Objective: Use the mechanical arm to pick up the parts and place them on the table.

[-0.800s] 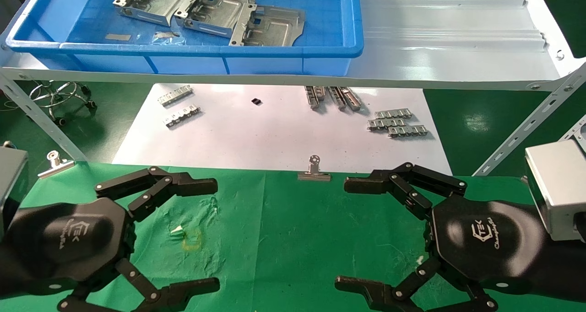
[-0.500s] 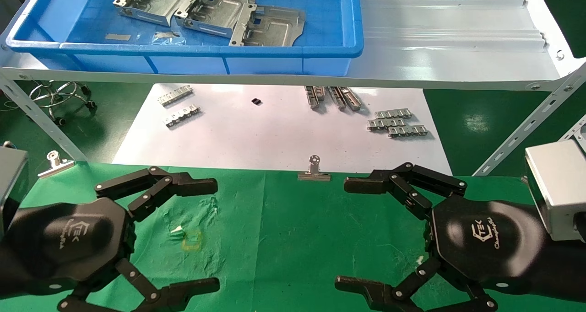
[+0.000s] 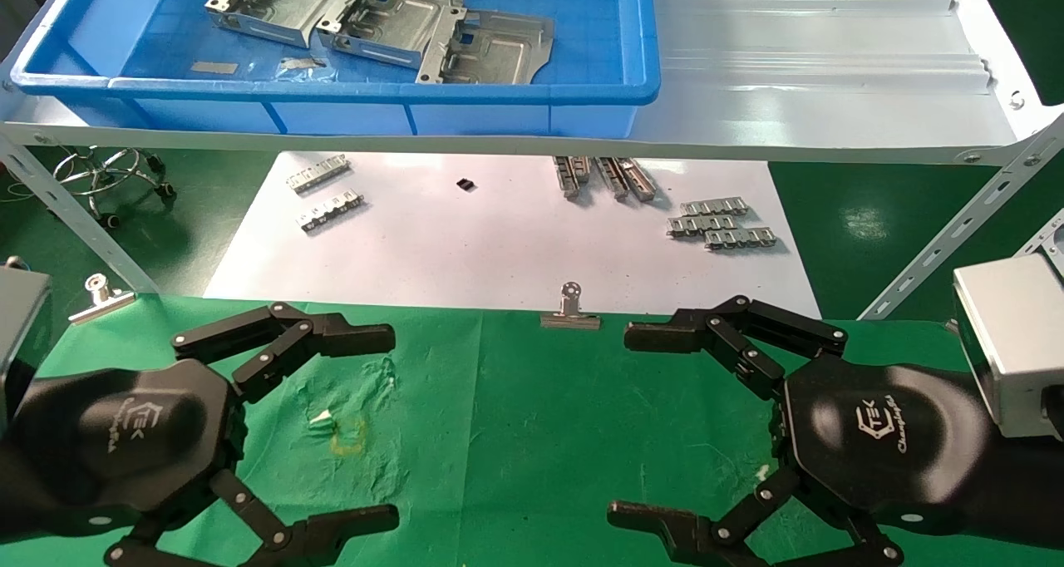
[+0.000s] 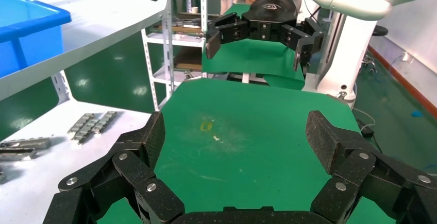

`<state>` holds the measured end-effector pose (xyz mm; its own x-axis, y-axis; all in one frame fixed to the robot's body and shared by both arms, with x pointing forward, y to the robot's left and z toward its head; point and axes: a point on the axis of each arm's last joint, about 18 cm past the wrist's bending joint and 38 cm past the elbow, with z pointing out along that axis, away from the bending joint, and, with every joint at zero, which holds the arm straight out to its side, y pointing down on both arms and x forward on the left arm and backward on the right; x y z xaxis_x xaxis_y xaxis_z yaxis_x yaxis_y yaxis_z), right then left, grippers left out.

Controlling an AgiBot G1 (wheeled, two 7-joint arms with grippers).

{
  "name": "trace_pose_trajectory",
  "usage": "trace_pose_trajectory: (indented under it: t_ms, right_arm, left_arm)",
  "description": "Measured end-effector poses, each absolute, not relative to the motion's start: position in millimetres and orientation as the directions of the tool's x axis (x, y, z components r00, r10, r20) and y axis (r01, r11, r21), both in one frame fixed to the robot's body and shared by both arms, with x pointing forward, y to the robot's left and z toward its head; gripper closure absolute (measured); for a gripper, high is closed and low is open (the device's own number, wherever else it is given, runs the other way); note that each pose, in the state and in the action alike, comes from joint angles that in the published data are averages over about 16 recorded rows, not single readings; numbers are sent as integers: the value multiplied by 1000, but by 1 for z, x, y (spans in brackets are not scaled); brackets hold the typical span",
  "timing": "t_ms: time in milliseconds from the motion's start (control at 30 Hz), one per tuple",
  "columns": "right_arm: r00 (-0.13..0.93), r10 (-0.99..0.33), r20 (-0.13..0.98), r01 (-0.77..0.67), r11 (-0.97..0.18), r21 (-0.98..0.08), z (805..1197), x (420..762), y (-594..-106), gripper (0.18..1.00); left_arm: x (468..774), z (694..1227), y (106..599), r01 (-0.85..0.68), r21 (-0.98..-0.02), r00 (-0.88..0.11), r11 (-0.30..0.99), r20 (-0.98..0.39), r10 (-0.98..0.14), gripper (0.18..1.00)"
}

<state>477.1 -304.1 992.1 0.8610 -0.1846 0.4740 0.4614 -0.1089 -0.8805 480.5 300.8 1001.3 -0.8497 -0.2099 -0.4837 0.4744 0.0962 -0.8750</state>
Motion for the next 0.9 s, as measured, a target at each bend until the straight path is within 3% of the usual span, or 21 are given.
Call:
trace_pose_trajectory:
  t_ms: [400,600,900]
  right_arm:
    - [861,-185,474,461,-109,-880,992,477,-304,266]
    - [861,-184,474,461,-109,-880,992,477,-304,360]
    - [861,-184,474,461,-109,-880,992,477,-304,574]
  left_arm:
    - [518,1055,306,529,-847,-770,55,-507,-387,183]
    - [553,1094,311,542,-838,-703,65,-495,-510,183]
    - [609,1145,321,504,-857,-603,110,-440,-666,183]
